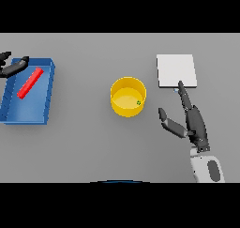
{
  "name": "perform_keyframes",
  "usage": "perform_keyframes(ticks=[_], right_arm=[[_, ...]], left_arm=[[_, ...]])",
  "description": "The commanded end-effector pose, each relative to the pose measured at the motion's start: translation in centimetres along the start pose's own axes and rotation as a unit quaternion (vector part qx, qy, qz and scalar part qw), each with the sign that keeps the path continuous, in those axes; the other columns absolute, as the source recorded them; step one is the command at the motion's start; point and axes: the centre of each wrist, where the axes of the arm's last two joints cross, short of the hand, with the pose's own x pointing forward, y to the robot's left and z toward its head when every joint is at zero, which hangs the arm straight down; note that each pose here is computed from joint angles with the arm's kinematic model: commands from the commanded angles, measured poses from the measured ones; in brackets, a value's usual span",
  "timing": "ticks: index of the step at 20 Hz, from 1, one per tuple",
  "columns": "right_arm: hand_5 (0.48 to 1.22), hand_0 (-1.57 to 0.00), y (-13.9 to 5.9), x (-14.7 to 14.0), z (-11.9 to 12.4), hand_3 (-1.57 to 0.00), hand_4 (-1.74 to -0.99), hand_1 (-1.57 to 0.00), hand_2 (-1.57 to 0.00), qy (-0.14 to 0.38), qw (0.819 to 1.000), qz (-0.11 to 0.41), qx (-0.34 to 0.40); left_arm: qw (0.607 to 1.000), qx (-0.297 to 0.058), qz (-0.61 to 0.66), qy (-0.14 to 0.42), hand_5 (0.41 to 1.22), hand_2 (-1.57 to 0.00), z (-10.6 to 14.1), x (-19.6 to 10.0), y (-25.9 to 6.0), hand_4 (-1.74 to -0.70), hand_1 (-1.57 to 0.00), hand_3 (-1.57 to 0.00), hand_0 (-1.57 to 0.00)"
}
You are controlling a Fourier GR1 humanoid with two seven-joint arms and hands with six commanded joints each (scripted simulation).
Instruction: Pick up the red beaker and tilt it to pour out 1 green nut into yellow bowl. Pick up the yellow bowl and place it on the metallic measuring scale.
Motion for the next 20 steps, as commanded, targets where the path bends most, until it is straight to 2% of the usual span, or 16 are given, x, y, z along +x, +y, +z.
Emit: perform_keyframes(ticks=[1, 3, 4, 7, 9, 11, 14, 17, 20], right_arm=[[0.665, 0.0, 0.2, 0.1, 0.1, 0.0, -1.157, 0.0, 0.0, -0.003, 1.0, 0.001, 0.002], [0.644, 0.0, 0.1, 0.4, -0.5, 0.0, -1.144, 0.0, 0.0, 0.01, 1.0, 0.006, 0.0], [0.631, 0.0, 0.3, 0.7, -0.7, 0.0, -1.131, 0.0, 0.0, 0.027, 0.999, 0.032, 0.001], [0.662, 0.0, -0.3, 0.9, -1.8, 0.0, -1.08, 0.0, 0.0, -0.001, 0.996, 0.07, 0.061], [0.662, 0.0, -0.7, 1.8, -2.9, 0.0, -1.103, 0.0, 0.0, -0.013, 0.984, 0.138, 0.112], [0.637, 0.0, -1.2, 2.8, -4.3, 0.0, -1.128, 0.0, 0.0, -0.023, 0.964, 0.216, 0.153], [0.627, 0.0, -0.2, 3.6, -6.1, 0.0, -1.142, 0.0, 0.0, -0.056, 0.921, 0.318, 0.216], [0.635, 0.0, 0.0, 4.5, -8.0, 0.0, -1.157, 0.0, 0.0, -0.089, 0.876, 0.383, 0.28], [0.641, 0.0, 1.3, 4.8, -9.6, 0.0, -1.164, 0.0, 0.0, -0.109, 0.831, 0.433, 0.331]], left_arm=[[1.0, 0.001, 0.0, -0.004, 0.627, -0.11, -0.1, 0.2, -0.4, -0.79, -0.11, -0.11, -0.13], [1.0, 0.008, 0.004, -0.021, 0.631, -0.07, 0.0, 0.3, -0.4, -0.78, -0.07, -0.07, -0.08], [0.999, 0.013, 0.012, -0.035, 0.633, -0.06, 0.0, 0.6, -0.4, -0.78, -0.06, -0.06, -0.06], [0.997, 0.01, 0.043, -0.066, 0.652, -0.03, 0.3, 0.6, -1.0, -0.79, -0.03, -0.03, -0.03], [0.996, 0.005, 0.052, -0.07, 0.661, -0.02, 0.4, 0.7, -1.2, -0.8, -0.02, -0.02, -0.02], [0.996, 0.001, 0.053, -0.068, 0.673, -0.01, 0.5, 0.8, -1.6, -0.8, -0.01, -0.01, -0.01], [0.997, 0.003, 0.055, -0.061, 0.687, -0.01, 0.6, 0.6, -1.6, -0.81, -0.01, -0.01, -0.01], [0.996, -0.003, 0.06, -0.066, 0.688, 0.0, 0.8, 0.6, -1.2, -0.81, 0.0, 0.0, 0.0], [0.996, -0.007, 0.057, -0.063, 0.689, 0.0, 0.7, 0.2, -1.6, -0.81, 0.0, 0.0, 0.0]])
